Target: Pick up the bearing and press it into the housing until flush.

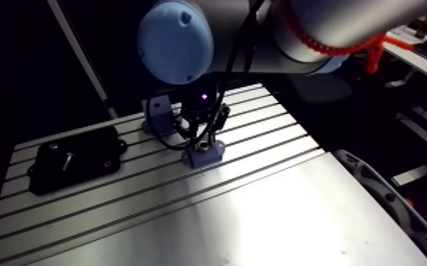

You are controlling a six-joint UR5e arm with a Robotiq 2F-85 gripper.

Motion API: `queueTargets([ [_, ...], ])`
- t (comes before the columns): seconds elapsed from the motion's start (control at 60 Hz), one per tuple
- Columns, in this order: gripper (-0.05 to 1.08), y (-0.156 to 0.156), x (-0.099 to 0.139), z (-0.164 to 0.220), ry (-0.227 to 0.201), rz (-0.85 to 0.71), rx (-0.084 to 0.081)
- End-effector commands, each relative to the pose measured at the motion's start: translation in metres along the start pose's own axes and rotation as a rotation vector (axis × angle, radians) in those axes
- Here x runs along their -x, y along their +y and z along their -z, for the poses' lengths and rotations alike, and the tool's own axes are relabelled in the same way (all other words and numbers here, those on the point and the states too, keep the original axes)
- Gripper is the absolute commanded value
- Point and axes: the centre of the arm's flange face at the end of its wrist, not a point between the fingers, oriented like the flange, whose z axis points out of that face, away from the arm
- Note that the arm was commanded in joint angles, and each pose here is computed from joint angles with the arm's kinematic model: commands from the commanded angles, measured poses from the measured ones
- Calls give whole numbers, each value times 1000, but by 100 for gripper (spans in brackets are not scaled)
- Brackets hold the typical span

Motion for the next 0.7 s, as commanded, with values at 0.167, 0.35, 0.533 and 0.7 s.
queueTargets([
  [0.167, 62, 0, 0, 0, 0, 0, 0],
  [0.35, 62, 1, -1, 1, 3, 0, 1],
  [0.533, 62, 1, -2, 0, 1, 0, 1],
  [0.7, 62, 1, -2, -2, -3, 0, -1],
])
